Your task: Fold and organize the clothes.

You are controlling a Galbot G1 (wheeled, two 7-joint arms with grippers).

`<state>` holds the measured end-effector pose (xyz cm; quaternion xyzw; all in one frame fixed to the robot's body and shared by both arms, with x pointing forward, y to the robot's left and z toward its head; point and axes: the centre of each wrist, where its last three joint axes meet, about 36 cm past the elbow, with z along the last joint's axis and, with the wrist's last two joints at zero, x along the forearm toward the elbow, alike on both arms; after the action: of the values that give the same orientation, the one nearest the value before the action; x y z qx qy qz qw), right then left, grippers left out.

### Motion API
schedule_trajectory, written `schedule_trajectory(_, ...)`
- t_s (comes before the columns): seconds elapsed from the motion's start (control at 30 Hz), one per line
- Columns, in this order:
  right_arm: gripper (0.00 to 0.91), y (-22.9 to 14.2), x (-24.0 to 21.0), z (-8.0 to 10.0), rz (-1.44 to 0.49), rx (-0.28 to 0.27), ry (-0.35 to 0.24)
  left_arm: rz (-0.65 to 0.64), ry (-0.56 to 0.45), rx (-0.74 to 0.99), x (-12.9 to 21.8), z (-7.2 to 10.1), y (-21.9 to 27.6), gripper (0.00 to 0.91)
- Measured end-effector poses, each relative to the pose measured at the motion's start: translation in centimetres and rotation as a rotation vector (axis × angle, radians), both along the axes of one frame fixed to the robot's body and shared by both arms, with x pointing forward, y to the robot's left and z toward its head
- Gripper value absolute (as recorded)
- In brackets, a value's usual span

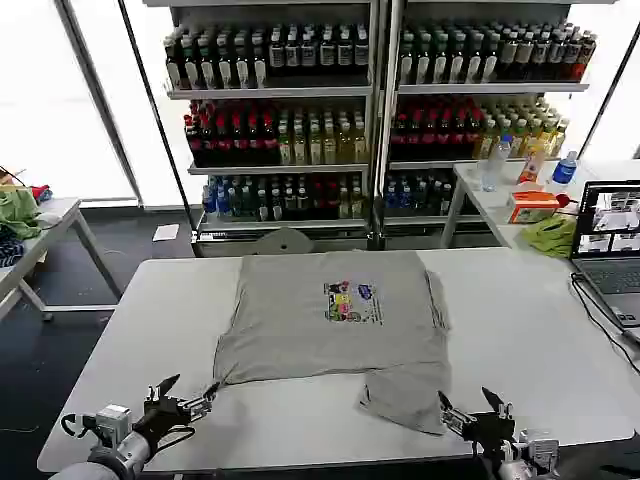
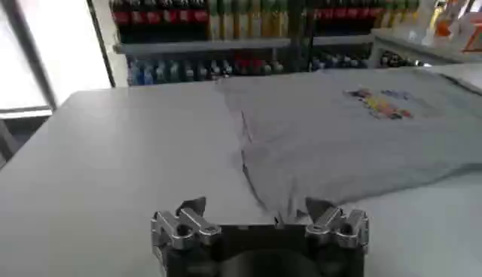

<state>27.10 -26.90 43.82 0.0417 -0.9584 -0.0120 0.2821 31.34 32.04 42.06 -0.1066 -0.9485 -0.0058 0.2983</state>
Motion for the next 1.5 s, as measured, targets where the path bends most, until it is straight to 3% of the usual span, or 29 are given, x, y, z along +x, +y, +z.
schedule_trajectory(0.3, 0.907, 1.7, 0.1, -1.4, 0.029, 0.006, 0.045, 0.011, 0.028, -0.025, 0.7, -0.8, -0.7, 0.907)
schedule_trajectory(0.4, 0.816, 2.1, 0.1, -1.8, 0.037, 0.007, 0.054, 0.009, 0.027, -0.037, 1.0, -0.7, -0.9, 0.907)
schedule_trajectory(0.43, 0.605, 2.3, 0.2, -1.9, 0.038, 0.006, 0.055, 0.009, 0.028, -0.041, 1.1, -0.8, -0.9, 0.907)
schedule_trajectory(0.47, 0.494, 2.4, 0.1, -2.0, 0.040, 0.008, 0.057, 0.010, 0.029, -0.044, 1.2, -0.9, -1.0, 0.907)
schedule_trajectory(0.5, 0.131, 2.6, 0.2, -2.1, 0.041, 0.008, 0.058, 0.010, 0.030, -0.047, 1.3, -0.9, -1.0, 0.907)
schedule_trajectory(0.53, 0.071, 2.6, 0.2, -2.1, 0.042, 0.008, 0.059, 0.011, 0.030, -0.047, 1.4, -1.0, -1.1, 0.907)
schedule_trajectory(0.57, 0.000, 2.6, 0.2, -2.2, 0.041, 0.008, 0.061, 0.010, 0.032, -0.049, 1.5, -1.0, -1.1, 0.816)
schedule_trajectory(0.63, 0.000, 2.7, 0.2, -2.3, 0.043, 0.008, 0.062, 0.008, 0.033, -0.051, 1.7, -1.1, -1.2, 0.715)
schedule_trajectory(0.67, 0.000, 2.8, 0.2, -2.3, 0.045, 0.009, 0.064, 0.007, 0.034, -0.052, 1.8, -1.2, -1.3, 0.605)
schedule_trajectory(0.87, 0.000, 3.2, 0.1, -2.5, 0.053, 0.013, 0.072, 0.007, 0.032, -0.057, 2.5, -1.3, -1.3, 0.171)
schedule_trajectory(1.1, 0.000, 3.4, 0.0, -2.7, 0.061, 0.011, 0.082, 0.006, 0.039, -0.060, 2.7, -1.7, -1.4, 0.020)
schedule_trajectory(1.5, 0.000, 3.7, -0.4, -3.1, 0.079, 0.005, 0.095, -0.006, 0.055, -0.078, 2.0, -2.4, -2.0, 0.010)
